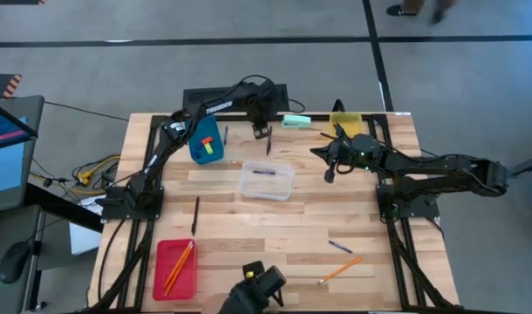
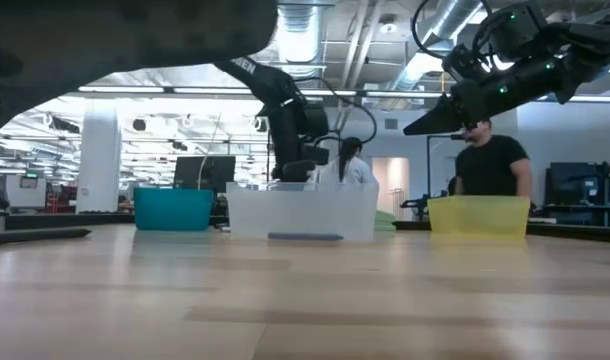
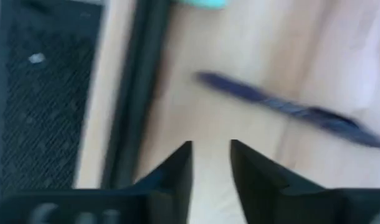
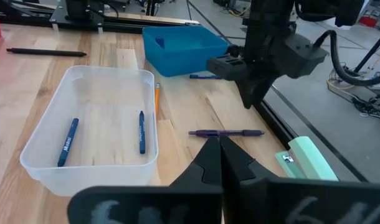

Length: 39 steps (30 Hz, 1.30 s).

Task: Sort crayons/erasers/pens/pencils in bins
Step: Put the violet pen into the yellow bin

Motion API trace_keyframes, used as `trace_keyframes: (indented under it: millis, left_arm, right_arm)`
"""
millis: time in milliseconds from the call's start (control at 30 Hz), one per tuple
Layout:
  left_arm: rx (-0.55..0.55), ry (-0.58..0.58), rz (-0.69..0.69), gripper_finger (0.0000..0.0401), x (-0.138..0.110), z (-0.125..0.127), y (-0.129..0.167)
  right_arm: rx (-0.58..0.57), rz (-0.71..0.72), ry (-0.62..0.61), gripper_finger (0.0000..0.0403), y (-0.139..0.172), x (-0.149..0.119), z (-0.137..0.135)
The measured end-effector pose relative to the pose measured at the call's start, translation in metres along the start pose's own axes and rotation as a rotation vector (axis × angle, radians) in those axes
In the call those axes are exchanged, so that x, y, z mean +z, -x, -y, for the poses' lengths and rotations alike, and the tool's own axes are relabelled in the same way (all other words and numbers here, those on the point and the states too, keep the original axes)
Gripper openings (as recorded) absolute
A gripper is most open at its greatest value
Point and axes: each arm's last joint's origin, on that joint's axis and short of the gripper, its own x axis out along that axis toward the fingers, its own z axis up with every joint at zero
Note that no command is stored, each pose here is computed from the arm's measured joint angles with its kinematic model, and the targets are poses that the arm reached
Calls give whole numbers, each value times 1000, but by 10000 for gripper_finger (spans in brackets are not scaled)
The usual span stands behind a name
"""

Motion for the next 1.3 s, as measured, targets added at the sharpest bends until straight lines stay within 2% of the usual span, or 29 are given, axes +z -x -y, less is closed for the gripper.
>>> trace_keyframes:
  millis: [133, 200, 267, 333, 500, 700, 867, 967, 1100, 1300]
  left_arm:
    - [-91, -27, -40, 13, -2, 16, -2]
    - [-94, -25, -64, 5, -6, 20, -8]
    - [-43, -11, -74, 2, -11, 20, -14]
    - [8, 8, -45, 0, -14, 18, -12]
    - [56, 57, 37, 0, -35, 20, 1]
    - [120, 123, 303, 0, -75, 33, 37]
    - [149, 180, 554, 0, -111, 56, 57]
    - [157, 212, 659, 0, -137, 70, 60]
    - [176, 230, 805, 0, -167, 85, 63]
    - [202, 242, 921, 0, -202, 99, 60]
  right_arm:
    - [0, -2, 0, 4, 0, 0, 0]
    - [2, -10, 0, 3, 0, -1, 0]
    - [4, -23, 0, 3, 0, -2, 0]
    - [4, -35, -1, 4, 0, -3, 0]
    - [5, -45, -12, 2, -1, -5, 0]
    - [-9, -89, -116, 2, -15, -8, 4]
    - [-20, -138, -112, 2, -46, 4, 14]
    - [-9, -184, -92, 1, -69, 16, 28]
    - [26, -258, -128, 1, -102, 27, 51]
    - [56, -387, -163, 1, -145, 31, 81]
